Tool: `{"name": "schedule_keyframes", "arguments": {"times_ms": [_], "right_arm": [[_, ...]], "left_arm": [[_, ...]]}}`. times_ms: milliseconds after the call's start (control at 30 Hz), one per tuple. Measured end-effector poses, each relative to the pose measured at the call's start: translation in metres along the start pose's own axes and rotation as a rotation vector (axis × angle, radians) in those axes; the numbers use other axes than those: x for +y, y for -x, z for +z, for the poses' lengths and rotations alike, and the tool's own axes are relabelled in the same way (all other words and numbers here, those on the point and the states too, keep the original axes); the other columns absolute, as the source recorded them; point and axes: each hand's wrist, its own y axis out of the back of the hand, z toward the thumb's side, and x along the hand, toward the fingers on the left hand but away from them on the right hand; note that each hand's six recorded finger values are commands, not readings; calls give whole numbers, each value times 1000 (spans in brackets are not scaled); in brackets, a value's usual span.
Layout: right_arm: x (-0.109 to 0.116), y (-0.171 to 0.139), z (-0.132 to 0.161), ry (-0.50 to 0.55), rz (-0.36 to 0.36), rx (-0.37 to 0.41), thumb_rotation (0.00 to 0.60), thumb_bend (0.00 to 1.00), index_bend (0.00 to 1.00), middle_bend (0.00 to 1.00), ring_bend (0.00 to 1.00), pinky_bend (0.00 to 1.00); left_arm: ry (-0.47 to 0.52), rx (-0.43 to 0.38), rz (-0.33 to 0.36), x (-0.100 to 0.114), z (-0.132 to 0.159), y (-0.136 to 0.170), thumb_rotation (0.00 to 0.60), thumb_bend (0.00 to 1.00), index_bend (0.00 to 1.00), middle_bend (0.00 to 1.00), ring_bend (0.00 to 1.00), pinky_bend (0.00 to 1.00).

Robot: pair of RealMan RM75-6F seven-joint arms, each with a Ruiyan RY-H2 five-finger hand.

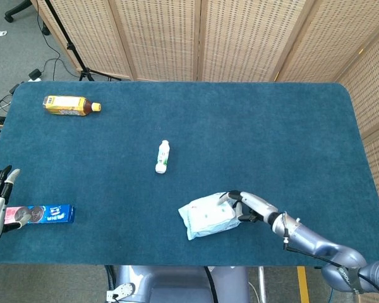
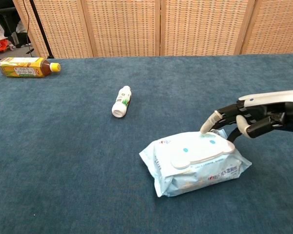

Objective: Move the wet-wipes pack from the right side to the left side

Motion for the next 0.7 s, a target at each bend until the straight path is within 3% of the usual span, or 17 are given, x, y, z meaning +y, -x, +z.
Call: {"name": "schedule_keyframes", "arguments": {"times_ms": [433,567,700], "right_arm": [[-49,25,35,-3,118,29,600,1000,262,182,81,236],[-54,32,44,0,116,47,600,1000,262,182,81,236],[-44,30,56,-8,70,87,600,1000,262,182,81,236]], "left_arm": [[2,-2,3,2,-1,1,600,0,0,0,0,0],[2,-2,-1,1,-2,1,600,0,0,0,0,0],[6,-21,0,2,0,1,600,0,0,0,0,0]]}}
